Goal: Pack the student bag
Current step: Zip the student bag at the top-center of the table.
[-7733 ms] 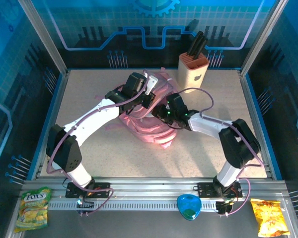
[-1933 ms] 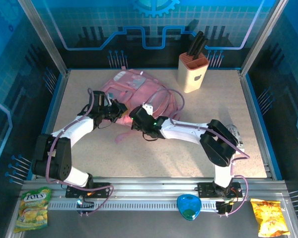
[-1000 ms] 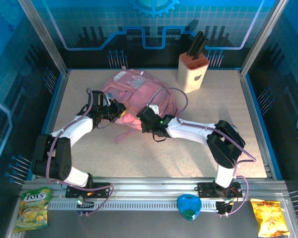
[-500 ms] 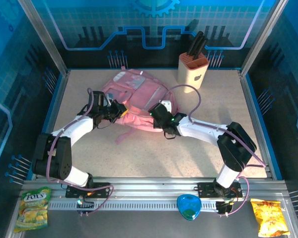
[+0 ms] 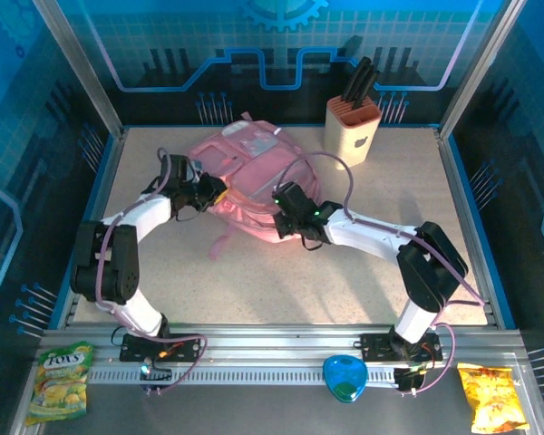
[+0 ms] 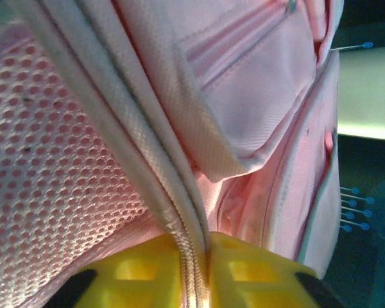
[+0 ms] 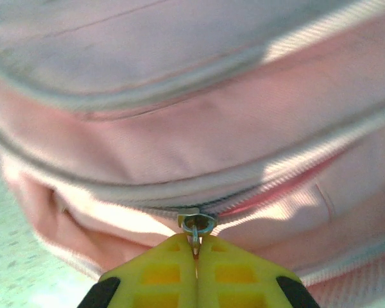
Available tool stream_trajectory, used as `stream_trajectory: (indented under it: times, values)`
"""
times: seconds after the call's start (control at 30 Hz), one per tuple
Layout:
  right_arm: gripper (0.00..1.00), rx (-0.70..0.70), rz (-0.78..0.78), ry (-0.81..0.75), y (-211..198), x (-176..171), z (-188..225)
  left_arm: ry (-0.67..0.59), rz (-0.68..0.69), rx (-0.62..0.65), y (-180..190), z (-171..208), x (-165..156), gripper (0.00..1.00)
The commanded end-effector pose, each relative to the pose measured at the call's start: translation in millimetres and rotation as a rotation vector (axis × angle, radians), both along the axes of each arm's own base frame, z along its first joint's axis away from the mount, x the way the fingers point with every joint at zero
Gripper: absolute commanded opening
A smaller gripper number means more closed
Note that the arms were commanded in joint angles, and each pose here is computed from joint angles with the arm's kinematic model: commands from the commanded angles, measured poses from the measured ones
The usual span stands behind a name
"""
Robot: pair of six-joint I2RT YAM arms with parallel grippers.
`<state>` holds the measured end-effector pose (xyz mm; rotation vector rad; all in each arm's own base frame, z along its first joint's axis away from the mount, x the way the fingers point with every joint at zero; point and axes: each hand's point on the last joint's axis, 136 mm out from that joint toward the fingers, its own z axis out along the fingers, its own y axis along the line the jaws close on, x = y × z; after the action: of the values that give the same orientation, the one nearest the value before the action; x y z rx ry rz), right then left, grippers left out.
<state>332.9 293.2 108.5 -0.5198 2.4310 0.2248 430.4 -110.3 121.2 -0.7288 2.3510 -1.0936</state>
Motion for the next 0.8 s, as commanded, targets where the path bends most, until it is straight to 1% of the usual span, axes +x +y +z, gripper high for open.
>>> stream_trajectory:
  times: [0.0,0.13,0.23,0.3,0.4,0.53,0.67,0.77]
  values:
    - [0.0,0.074,0.173,0.037,49,-21,2,-0.069,0.058,0.058,26,12,22,0.28]
    - [0.0,0.158,0.229,0.037,88,-26,12,-0.059,0.16,0.118,56,12,12,0.5]
    - [0.0,0.205,0.253,0.049,113,-27,14,-0.051,0.236,0.194,75,12,-2,0.56]
    - [0.0,0.231,0.255,0.061,125,-27,14,-0.051,0.265,0.2,79,13,-12,0.58]
    - [0.0,0.265,0.277,0.072,140,-28,19,-0.042,0.293,0.135,74,10,-29,0.59]
    - [0.0,0.299,0.308,0.097,153,-30,23,-0.006,0.279,0.04,58,0,-52,0.58]
    - [0.0,0.309,0.312,0.107,157,-31,23,0.007,0.246,-0.006,44,-2,-63,0.54]
    - [0.0,0.315,0.313,0.112,158,-31,23,0.003,0.243,-0.02,39,-2,-63,0.48]
